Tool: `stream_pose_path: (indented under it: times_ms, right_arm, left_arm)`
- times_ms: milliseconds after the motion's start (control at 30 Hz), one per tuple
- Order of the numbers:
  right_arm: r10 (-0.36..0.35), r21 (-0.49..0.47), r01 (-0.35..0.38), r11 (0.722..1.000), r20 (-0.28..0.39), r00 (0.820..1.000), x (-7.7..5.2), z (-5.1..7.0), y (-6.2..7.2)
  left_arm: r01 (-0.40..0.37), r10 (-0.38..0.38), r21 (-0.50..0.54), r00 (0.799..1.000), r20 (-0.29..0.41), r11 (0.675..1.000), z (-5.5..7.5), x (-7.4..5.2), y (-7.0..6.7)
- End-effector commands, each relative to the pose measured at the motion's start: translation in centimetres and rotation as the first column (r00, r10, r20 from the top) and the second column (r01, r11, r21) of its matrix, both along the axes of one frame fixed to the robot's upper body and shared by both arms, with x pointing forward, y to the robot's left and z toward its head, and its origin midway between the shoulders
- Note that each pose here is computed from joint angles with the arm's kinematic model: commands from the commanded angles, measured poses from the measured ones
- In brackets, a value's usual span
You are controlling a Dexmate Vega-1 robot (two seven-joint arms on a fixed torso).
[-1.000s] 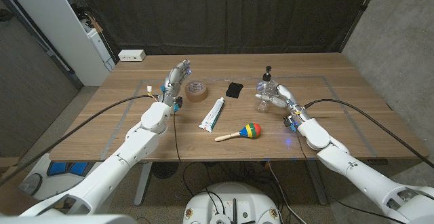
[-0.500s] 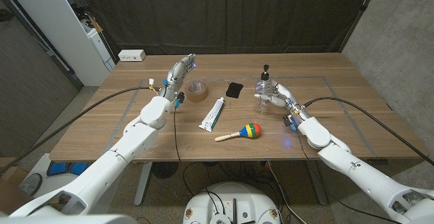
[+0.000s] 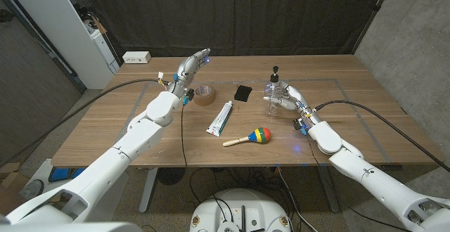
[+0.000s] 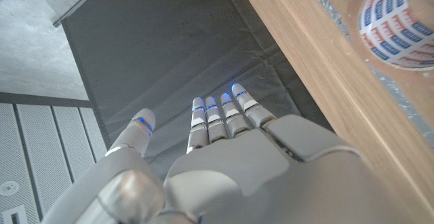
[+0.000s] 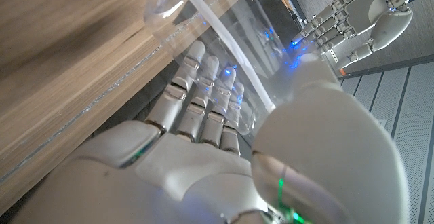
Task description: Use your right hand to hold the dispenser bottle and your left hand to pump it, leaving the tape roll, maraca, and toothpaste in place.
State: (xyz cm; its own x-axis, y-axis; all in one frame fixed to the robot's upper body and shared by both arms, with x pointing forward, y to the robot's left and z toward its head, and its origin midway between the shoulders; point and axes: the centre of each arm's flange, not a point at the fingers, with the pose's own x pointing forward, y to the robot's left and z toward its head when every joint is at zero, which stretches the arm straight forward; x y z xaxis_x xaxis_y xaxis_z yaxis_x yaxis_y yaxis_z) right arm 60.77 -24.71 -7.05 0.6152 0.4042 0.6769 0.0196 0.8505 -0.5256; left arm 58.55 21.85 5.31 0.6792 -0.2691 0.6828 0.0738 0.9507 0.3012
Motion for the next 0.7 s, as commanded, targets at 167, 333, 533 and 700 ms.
stream_pose_path:
  times_ms: [167,333,533,700]
  right_arm:
    - [-0.017,0.019,0.017,1.000,0.026,1.000,-0.3,0.5,-0.2]
    - [-0.019,0.024,0.018,1.000,0.029,0.999,-0.3,0.6,-0.2]
    - [-0.019,0.028,0.019,0.999,0.024,1.000,-0.3,0.6,-0.4]
    - [-0.021,0.015,0.021,1.000,0.020,1.000,-0.2,0.7,-0.4]
  left_arm:
    - [0.021,-0.030,0.123,0.997,0.071,0.992,3.7,-1.2,-2.4]
    - [0.026,-0.039,0.152,0.996,0.082,0.988,4.5,-1.5,-2.8]
    - [0.022,-0.043,0.200,0.994,0.102,0.980,5.6,-2.0,-3.4]
    - [0.022,-0.049,0.218,0.992,0.117,0.976,6.3,-2.4,-3.8]
